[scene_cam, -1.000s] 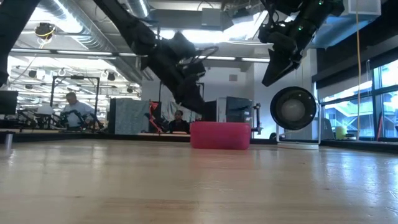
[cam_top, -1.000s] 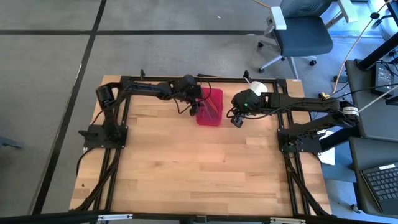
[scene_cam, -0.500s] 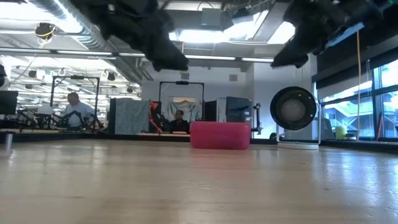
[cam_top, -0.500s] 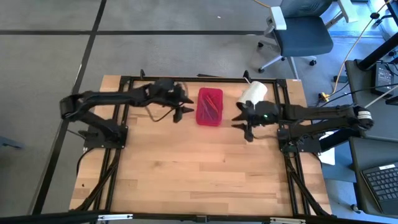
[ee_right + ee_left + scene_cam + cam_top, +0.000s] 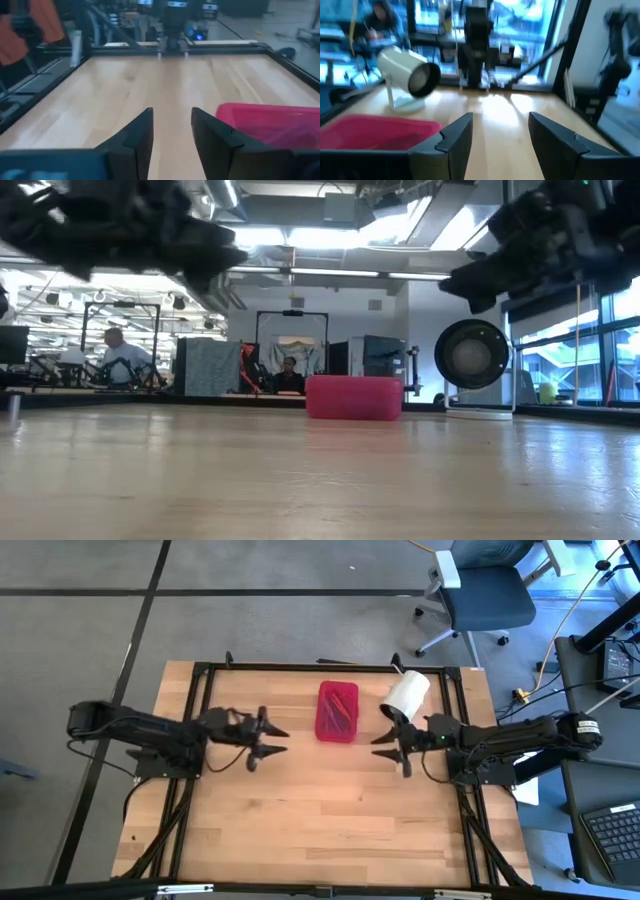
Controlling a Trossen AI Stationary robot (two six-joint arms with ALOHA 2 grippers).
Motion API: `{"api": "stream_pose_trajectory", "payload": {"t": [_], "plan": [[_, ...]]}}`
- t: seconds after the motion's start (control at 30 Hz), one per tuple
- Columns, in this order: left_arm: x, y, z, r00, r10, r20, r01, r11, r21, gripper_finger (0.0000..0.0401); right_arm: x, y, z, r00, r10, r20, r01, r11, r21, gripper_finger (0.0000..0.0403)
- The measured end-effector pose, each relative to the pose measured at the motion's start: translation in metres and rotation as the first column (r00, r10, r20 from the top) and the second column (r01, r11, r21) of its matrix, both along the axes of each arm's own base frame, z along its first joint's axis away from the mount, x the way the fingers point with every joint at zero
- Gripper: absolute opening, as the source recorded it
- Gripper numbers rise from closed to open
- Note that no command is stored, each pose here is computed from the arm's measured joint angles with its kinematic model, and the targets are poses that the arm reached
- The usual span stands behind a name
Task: Pick & place school supplies into a supply box
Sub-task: Return to Home Position
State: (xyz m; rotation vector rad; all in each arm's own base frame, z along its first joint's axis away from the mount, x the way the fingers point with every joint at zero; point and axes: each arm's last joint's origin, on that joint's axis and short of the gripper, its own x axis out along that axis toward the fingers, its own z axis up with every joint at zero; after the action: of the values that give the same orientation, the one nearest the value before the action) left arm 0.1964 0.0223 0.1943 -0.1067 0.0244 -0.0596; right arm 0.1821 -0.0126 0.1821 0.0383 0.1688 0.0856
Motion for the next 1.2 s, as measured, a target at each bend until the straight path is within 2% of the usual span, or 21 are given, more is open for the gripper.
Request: {"api": "stream_pose_trajectory", "payload": {"t": [0.17,0.27,0.37,0.5,0.7,0.8,1.2], "plan": [[-0.034,-0.004,-0.018,0.993,0.015,0.12,-0.013,1.0,-0.016,0.0184,-0.01,-0.004,-0.009,1.0,0.017,0.019,-0.017,1.0,-0.011,0.0138],[-0.046,-0.003,-0.026,0.99,0.062,0.13,-0.059,0.998,-0.025,0.0185,-0.012,-0.006,-0.01,0.998,0.064,0.012,-0.064,0.997,0.031,0.0138],[-0.048,0.0,-0.027,0.986,0.125,0.11,-0.121,0.992,-0.044,0.0187,-0.012,-0.006,-0.01,0.997,0.081,0.01,-0.081,0.995,0.057,0.0138],[-0.049,0.004,-0.028,0.983,0.158,0.095,-0.154,0.987,-0.045,0.0185,-0.016,-0.007,-0.017,0.999,0.047,-0.013,-0.047,0.997,0.061,0.0138],[-0.053,0.008,-0.027,0.981,0.172,0.09,-0.168,0.985,-0.044,0.0187,-0.035,-0.005,-0.027,0.998,-0.007,0.069,0.001,0.996,0.085,0.0138],[-0.056,0.009,-0.024,0.983,0.154,0.102,-0.15,0.988,-0.04,0.0185,-0.041,-0.007,-0.024,0.992,-0.032,0.119,0.022,0.996,0.088,0.0138],[-0.075,0.015,-0.018,0.967,0.229,0.109,-0.226,0.973,-0.039,0.0185,-0.057,-0.01,-0.016,0.988,-0.034,0.151,0.021,0.996,0.089,0.0138]]}}
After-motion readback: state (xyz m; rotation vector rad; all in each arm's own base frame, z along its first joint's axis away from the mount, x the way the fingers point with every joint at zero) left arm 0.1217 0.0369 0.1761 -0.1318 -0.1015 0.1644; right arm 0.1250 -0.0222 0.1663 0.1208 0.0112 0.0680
